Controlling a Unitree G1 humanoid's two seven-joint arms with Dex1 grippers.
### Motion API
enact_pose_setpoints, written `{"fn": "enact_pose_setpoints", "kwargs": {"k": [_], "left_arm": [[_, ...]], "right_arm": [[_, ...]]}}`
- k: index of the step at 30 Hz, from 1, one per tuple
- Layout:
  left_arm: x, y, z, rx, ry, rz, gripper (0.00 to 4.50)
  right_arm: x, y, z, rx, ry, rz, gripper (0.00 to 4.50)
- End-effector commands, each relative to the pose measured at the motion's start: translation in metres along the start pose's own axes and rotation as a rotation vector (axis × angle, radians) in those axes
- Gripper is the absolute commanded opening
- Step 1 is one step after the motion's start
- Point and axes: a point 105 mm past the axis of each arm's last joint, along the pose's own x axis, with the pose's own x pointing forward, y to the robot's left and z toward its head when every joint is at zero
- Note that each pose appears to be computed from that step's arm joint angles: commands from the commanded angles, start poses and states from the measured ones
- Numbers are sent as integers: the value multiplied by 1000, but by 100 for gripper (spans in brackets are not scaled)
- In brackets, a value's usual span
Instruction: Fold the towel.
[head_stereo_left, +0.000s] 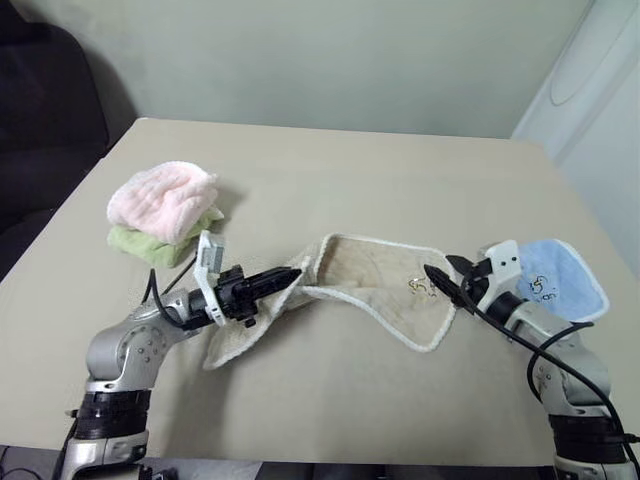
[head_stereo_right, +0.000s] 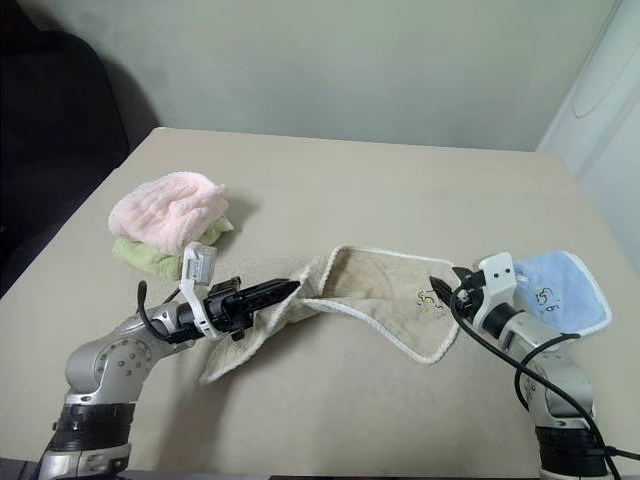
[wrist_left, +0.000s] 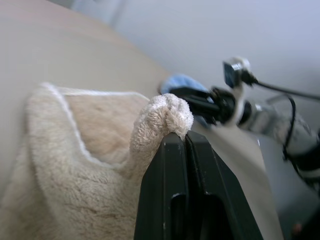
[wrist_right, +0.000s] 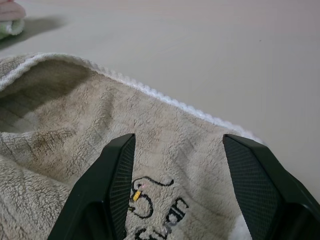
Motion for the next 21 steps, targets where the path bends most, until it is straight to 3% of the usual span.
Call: {"fn": "enact_pose_setpoints", "kwargs": {"k": [1, 5, 10, 14, 17, 21], "left_arm": [[-11, 4, 25, -36, -140, 51, 4], [-18, 11, 33, -113, -223, 106, 4], [-17, 11, 22, -154, -202, 123, 4], [-14, 8, 15, -151, -161, 118, 4], [-13, 8, 15, -150, -159, 117, 4], [-13, 10, 17, -144, -168, 123, 4]], "right_arm": [[-2, -2, 13, -28, -40, 2, 297], [0, 0, 13, -26, -42, 6, 297], [4, 5, 15, -25, -49, 31, 297], [6, 34, 23, -9, -71, 165, 297], [5, 66, 6, -2, 6, 301, 297], [1, 82, -41, -17, 190, 349, 297]]}}
